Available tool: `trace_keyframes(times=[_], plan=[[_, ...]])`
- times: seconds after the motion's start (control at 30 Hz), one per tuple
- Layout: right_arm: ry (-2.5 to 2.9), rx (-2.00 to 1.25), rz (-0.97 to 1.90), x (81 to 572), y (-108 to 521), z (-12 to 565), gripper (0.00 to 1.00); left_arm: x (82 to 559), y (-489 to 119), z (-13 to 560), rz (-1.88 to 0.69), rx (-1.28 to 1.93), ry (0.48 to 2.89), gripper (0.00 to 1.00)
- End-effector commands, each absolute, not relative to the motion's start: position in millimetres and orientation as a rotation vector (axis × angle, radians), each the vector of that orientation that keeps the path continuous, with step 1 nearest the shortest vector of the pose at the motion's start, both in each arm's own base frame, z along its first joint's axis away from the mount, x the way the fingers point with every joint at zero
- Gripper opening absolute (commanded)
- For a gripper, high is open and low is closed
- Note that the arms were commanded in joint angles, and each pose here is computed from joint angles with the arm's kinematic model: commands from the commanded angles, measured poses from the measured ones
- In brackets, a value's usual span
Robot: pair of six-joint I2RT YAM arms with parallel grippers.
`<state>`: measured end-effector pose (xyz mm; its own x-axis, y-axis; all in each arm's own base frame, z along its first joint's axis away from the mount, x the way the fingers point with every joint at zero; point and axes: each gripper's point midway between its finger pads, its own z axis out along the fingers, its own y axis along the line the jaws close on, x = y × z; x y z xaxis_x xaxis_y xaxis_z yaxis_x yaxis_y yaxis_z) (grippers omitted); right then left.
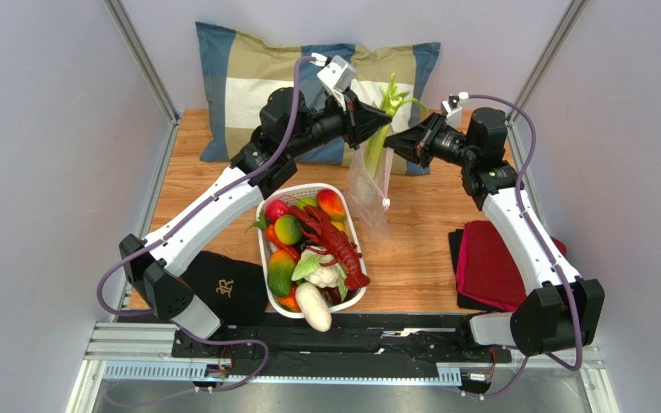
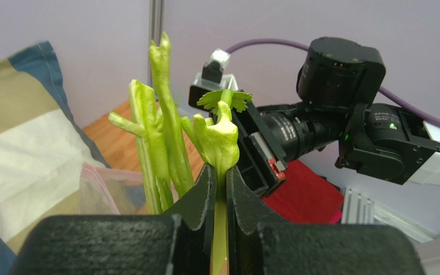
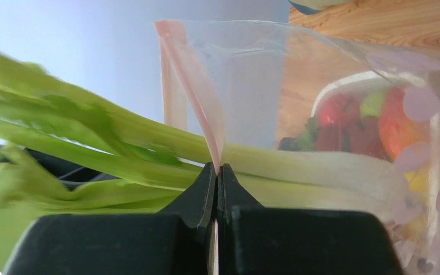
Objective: Place the food in the zip-top bag and seal the zipper
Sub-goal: Place the fake vegetable in the zipper food storage bag.
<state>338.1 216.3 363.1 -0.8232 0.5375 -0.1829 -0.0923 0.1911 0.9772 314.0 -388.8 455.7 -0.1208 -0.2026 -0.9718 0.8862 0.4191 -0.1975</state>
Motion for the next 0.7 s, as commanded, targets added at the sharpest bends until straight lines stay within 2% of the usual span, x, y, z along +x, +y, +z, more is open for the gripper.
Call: trace_keyframes(times=[0.0, 0.3, 0.5, 0.6, 0.63, 0.67], plan=[[1.831, 0.229, 1.645, 334, 214, 414, 0.00, 289, -383, 474, -1.203, 0.606, 1.450, 0.00], [1.778, 0.056, 1.416, 325, 202, 426, 0.00, 297, -386, 431, -1.189, 0.542, 1.792, 0.00], [1.878, 0.014, 1.137, 306, 179, 394, 0.00, 300, -391, 407, -1.176, 0.534, 1.981, 0.02], [1.883, -0.001, 1.090, 291, 172, 390, 0.00, 300, -397, 395, -1.187, 0.549, 2.048, 0.21], [1.890, 0.001, 1.087, 288, 171, 386, 0.00, 300, -399, 395, -1.197, 0.557, 2.049, 0.33], [1.890, 0.005, 1.085, 285, 170, 385, 0.00, 300, -400, 395, -1.203, 0.572, 2.043, 0.49]])
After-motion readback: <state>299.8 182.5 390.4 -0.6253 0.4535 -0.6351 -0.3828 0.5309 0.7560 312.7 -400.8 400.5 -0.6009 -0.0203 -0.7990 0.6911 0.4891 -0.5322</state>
